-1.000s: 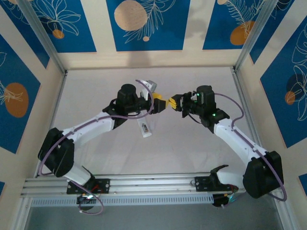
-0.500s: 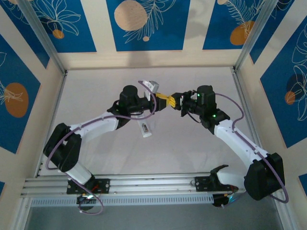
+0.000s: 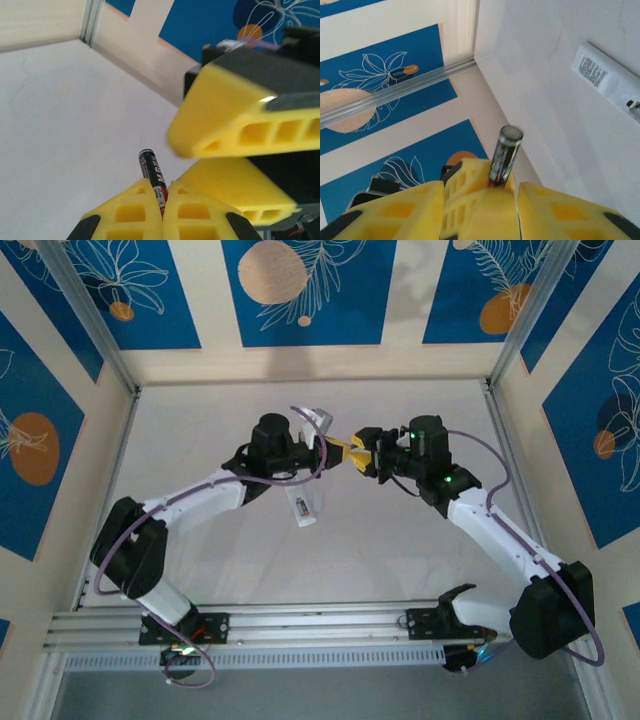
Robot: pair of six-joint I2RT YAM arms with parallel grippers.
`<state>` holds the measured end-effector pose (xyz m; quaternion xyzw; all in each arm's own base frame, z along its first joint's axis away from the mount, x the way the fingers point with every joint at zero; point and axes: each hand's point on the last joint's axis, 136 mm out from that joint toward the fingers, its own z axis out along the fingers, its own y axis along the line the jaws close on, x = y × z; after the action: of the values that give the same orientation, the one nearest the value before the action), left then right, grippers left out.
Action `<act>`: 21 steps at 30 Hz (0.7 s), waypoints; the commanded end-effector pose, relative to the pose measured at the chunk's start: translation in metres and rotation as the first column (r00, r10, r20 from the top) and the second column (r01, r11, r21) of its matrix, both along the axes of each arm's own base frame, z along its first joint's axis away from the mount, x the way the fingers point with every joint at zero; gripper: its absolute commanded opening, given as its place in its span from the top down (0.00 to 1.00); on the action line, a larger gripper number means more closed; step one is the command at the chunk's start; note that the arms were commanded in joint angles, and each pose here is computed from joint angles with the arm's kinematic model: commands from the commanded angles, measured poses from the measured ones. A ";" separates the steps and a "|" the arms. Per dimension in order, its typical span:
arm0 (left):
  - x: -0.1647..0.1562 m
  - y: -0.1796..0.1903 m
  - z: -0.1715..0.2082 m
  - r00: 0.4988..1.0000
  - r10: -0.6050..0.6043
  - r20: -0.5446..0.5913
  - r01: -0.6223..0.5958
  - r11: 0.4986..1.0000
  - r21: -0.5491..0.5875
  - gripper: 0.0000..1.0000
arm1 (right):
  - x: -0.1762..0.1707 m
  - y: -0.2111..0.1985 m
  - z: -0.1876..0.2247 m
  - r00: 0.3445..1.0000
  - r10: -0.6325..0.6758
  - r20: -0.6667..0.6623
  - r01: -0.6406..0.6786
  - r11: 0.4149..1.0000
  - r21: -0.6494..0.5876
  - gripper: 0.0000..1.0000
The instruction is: Load the batteries into the remote control
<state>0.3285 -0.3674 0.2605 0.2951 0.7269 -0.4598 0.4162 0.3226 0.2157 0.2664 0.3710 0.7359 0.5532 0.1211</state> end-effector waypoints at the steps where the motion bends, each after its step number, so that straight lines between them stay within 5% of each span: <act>1: 0.008 0.034 0.019 0.998 0.058 -0.022 -0.054 0.990 0.133 1.00 | -0.010 -0.022 0.016 0.993 0.061 0.103 -0.043 0.985 -0.169 0.51; 5: -0.001 0.069 0.006 0.968 0.093 -0.232 0.010 0.914 0.405 1.00 | -0.019 -0.047 -0.003 0.981 0.140 0.132 -0.086 0.933 -0.349 0.51; 9: -0.029 0.085 -0.011 0.893 0.086 -0.441 0.184 0.826 0.533 1.00 | -0.026 -0.055 -0.029 0.975 0.206 0.087 -0.165 0.924 -0.345 0.51; 14: -0.033 0.102 -0.045 0.855 0.157 -0.494 0.228 0.741 0.631 1.00 | -0.029 -0.056 -0.044 0.964 0.261 0.051 -0.227 0.906 -0.357 0.50; 21: -0.025 0.100 -0.085 0.827 0.168 -0.537 0.292 0.688 0.664 1.00 | -0.029 -0.057 -0.051 0.963 0.269 0.018 -0.242 0.895 -0.374 0.45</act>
<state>0.3143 -0.2777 0.1846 0.2974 0.9227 -0.2401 0.0492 0.2996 0.1565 0.2194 0.2379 0.8556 0.4322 0.1568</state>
